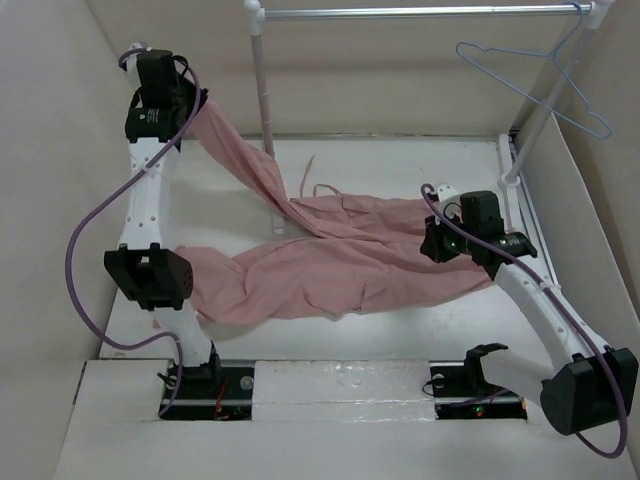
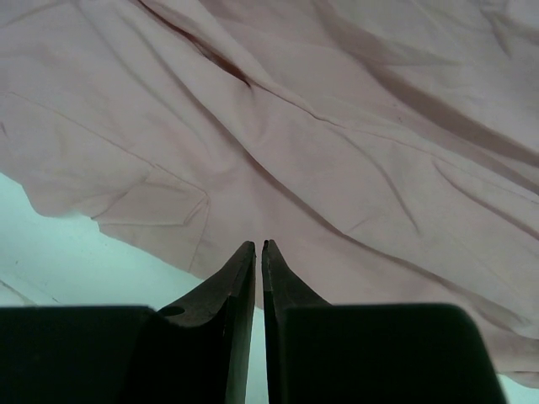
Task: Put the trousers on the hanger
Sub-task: Flatten out the trousers at the center of the board.
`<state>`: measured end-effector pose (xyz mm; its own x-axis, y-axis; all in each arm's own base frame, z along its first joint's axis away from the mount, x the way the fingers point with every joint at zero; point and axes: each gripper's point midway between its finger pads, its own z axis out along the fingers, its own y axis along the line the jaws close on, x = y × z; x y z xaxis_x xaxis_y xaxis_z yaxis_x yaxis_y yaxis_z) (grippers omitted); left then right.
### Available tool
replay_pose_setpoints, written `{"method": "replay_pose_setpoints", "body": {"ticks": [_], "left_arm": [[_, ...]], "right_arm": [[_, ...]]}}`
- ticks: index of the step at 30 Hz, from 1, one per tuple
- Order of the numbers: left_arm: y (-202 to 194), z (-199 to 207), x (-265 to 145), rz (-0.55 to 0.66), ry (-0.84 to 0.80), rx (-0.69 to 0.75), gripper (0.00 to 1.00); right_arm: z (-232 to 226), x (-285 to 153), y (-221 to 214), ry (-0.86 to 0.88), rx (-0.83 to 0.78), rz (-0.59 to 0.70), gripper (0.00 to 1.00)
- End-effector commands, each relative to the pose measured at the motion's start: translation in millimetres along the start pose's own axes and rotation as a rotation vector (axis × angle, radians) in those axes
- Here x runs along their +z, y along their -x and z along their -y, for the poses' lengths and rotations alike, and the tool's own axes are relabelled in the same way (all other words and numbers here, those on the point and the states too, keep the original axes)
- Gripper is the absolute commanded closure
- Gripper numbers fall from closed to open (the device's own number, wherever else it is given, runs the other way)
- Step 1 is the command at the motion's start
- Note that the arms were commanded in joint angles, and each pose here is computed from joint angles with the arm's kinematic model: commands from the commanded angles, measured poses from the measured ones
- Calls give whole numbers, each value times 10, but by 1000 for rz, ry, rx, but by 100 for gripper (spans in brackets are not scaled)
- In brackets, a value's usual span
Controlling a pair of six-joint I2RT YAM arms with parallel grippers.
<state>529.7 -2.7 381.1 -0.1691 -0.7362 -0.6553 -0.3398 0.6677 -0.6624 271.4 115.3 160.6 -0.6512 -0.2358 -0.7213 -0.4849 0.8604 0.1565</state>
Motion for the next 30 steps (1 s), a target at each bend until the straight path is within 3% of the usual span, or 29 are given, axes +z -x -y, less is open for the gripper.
{"method": "replay_pose_setpoints", "body": {"ticks": [1, 3, 4, 6, 7, 9, 10, 13, 16, 21, 23, 24, 25, 28, 30], "left_arm": [[515, 291, -581, 146, -136, -9, 100], [615, 43, -668, 189, -116, -5, 100], [354, -368, -489, 137, -30, 1, 100], [452, -765, -582, 198, 13, -11, 100], [133, -1254, -439, 125, 98, -32, 100], [181, -1757, -408, 122, 132, -104, 100], [-88, -2080, -336, 44, 169, -132, 100], [-291, -2777, -259, -19, 303, -167, 100], [-479, -3230, -276, -64, 382, -220, 100], [-682, -3572, -363, -94, 511, -225, 100], [-704, -3628, -444, -95, 559, -228, 87], [-717, -3636, -488, -96, 570, -225, 75], [-674, -3613, -571, -76, 566, -223, 56], [-509, -3470, -707, -17, 545, -205, 45], [-447, -3234, -791, 14, 522, -174, 45]], "right_arm": [[-26, -87, 213, 10, -29, 66, 86], [-39, -74, 201, 19, -30, 68, 86], [-46, -53, 167, 26, -28, 63, 86], [-65, -32, 147, 40, -27, 59, 86], [-65, -14, 112, 44, -30, 50, 86], [-48, -16, 76, 45, -27, 36, 86], [-41, -13, 66, 44, -35, 32, 86], [-12, -47, 64, 32, -31, 26, 86], [17, -93, 51, 18, -27, 19, 84], [59, -143, 46, 3, -15, 27, 81], [97, -149, 20, -11, -4, 17, 78], [97, -153, 19, -11, -7, 17, 77], [134, -156, 3, -21, 2, 13, 74], [161, -145, -29, -25, 10, 8, 67], [156, -126, -21, -18, 11, 12, 63]]}}
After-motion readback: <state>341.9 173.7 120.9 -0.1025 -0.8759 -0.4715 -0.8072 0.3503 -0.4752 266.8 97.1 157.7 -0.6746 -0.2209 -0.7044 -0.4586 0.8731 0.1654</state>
